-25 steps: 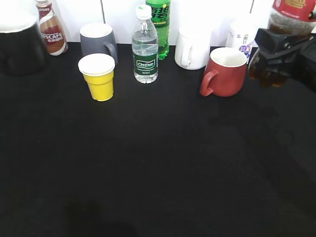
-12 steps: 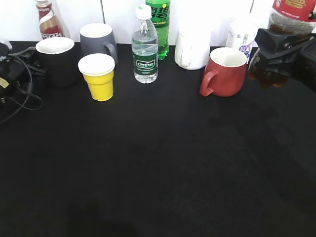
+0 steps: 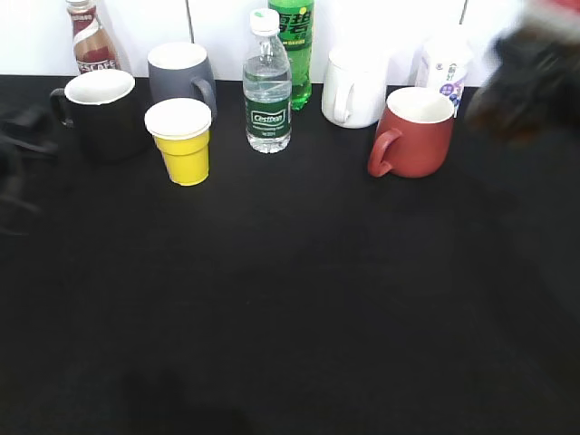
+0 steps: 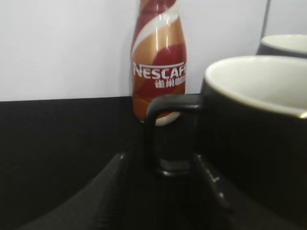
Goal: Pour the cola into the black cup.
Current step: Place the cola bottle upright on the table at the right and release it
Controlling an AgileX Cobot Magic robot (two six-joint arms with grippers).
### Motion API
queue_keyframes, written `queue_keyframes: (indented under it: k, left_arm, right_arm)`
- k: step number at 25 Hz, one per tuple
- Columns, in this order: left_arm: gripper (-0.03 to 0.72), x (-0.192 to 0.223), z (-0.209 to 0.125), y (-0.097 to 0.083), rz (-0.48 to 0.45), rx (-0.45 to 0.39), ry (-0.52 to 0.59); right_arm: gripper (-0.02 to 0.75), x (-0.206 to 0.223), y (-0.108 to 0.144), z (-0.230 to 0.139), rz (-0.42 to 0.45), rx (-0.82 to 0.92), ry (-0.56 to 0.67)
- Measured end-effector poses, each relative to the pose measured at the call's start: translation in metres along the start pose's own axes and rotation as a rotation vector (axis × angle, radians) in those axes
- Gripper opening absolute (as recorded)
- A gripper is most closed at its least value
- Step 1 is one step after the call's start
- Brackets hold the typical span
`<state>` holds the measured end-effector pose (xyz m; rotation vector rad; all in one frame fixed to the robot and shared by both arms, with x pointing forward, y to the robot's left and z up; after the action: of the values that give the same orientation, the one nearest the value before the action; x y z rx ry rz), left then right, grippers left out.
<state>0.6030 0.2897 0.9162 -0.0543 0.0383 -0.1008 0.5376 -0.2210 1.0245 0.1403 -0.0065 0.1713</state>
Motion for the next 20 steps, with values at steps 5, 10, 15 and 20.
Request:
queue_keyframes:
  k: [5,10,15,20]
  left_arm:
    - [0.332,-0.042,0.066,-0.023,-0.025,0.033,0.068]
    - [0.332,-0.059,0.078,-0.048,-0.089,0.053,0.147]
    - [0.332,-0.059,0.076,-0.05,-0.095,0.054,0.158]
    - [0.332,-0.059,0.076,-0.05,-0.095,0.054,0.158]
  right_arm:
    - [0.365,0.032,-0.075,0.02,-0.11,-0.097,-0.069]
    - [0.365,0.102,-0.094,-0.066,-0.007,-0.114,0.0]
    - [0.365,0.133,-0.102,-0.122,0.036,-0.113,0.039]
    - [0.484,0.135,-0.102,-0.128,0.044,-0.109,0.021]
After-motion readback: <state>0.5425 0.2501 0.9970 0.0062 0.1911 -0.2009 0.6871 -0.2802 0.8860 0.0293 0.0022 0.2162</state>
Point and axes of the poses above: a point on each arm's last joint axis where the gripper is mounted, x pointing out along that axis toward the gripper, y along the wrist's bending axis when the last joint is at zero, z = x × y, the point moved 4 cm from there along x, pointing out along that axis toward the gripper, and after that the axes turned 1 degree about -x, right-handed, at the moved point
